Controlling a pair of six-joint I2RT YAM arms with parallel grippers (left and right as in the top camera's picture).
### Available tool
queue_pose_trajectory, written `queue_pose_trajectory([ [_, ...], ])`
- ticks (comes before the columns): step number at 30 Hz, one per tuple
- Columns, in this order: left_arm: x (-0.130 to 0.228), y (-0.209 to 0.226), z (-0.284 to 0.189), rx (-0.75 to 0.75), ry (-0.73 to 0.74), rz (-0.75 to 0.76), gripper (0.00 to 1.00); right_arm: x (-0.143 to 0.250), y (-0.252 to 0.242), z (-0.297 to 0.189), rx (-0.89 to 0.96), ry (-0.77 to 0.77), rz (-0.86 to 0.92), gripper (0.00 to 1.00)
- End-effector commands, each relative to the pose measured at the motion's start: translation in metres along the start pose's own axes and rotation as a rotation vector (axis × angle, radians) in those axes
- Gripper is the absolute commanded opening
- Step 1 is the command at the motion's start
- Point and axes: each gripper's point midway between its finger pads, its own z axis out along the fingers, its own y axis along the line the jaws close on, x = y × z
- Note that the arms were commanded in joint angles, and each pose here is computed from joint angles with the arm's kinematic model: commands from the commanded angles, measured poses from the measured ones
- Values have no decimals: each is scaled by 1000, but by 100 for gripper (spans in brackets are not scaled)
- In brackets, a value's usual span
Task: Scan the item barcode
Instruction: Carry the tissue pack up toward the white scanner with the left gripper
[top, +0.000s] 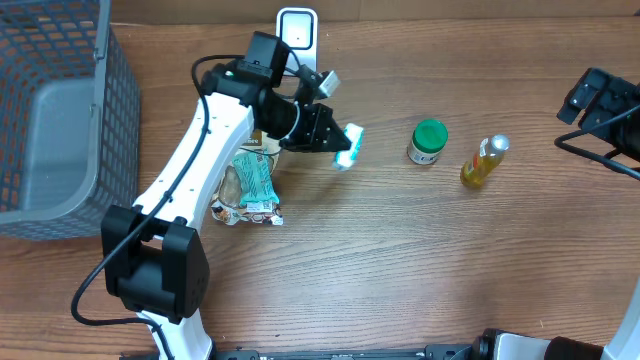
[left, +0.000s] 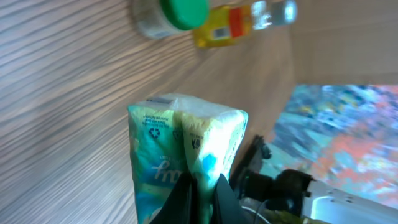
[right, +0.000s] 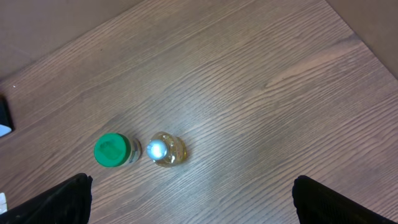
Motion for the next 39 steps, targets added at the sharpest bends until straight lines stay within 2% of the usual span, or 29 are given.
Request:
queue_pose_trajectory([
  [1,6,27,0,-161,15,24,4,-1,-1,-1,2,-5,-2,100],
  [7,29,83,15,-490,54,-65,4,-1,-1,-1,2,-5,-2,100],
  [9,34,95,24,-556,50,-84,4,-1,-1,-1,2,-6,-2,100],
  [14,48,112,53,-644,36,-75,4,-1,-1,-1,2,-5,-2,100],
  [21,60,130,65,-800,2,-62,4,-1,-1,-1,2,-5,-2,100],
  [26,61,127,68,-805,6,-46,4,-1,-1,-1,3,-5,-2,100],
  [29,62,123,70,-767,13,-58,4,-1,-1,-1,2,-5,-2,100],
  [32,55,110,73,-645,13,-91,4,-1,-1,-1,2,-5,-2,100],
  [36,31,67,69,-330,7,-101,4,-1,-1,-1,2,-5,-2,100],
  [39,6,25,45,-47,-26,-115,4,-1,-1,-1,2,-5,-2,100],
])
